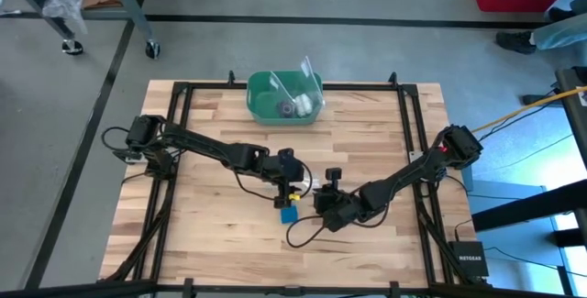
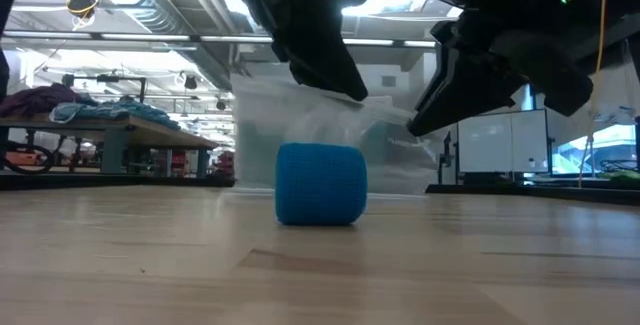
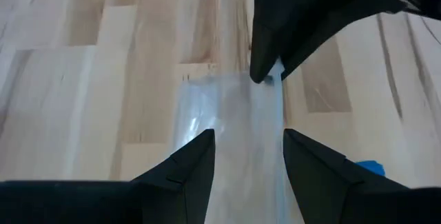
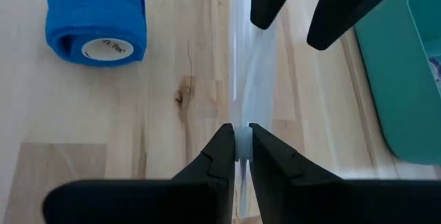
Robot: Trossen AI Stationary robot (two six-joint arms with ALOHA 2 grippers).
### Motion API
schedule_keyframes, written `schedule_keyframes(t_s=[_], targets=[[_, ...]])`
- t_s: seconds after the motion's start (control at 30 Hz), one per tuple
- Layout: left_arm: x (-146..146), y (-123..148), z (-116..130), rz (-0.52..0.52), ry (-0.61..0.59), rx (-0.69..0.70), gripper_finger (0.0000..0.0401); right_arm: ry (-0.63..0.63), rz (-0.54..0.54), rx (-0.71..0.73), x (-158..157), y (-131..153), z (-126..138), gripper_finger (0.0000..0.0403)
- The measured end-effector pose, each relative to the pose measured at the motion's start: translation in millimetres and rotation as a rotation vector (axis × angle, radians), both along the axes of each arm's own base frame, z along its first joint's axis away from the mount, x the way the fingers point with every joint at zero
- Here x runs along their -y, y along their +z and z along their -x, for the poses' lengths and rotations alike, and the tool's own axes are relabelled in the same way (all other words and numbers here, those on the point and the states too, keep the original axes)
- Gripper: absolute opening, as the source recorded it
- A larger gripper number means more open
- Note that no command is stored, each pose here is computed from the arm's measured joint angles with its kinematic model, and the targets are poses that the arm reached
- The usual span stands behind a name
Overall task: Roll bandage
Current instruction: Open the transparent zip bag
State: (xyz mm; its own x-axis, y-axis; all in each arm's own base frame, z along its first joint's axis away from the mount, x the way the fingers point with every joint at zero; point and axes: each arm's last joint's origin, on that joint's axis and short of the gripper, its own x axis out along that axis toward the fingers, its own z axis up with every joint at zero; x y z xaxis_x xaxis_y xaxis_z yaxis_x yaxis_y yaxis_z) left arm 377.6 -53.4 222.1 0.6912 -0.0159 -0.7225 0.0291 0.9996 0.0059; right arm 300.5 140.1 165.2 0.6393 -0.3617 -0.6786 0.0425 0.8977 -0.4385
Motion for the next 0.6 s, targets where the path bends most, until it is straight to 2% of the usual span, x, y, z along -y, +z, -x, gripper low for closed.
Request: schedule_keyframes(t_s=[0.23,0.6], targets=[[0.6,-4.8,0.0,-0.009,-0.007,-0.026,0.0162,0.001,0.001,-0.001,0.0,0.0,0.0,0.0040],[0.8,4.9,-2.7,-0.027,-0.031,0.010,0.0162,0.001,0.001,-0.001,0.0,0.0,0.0,0.0040]])
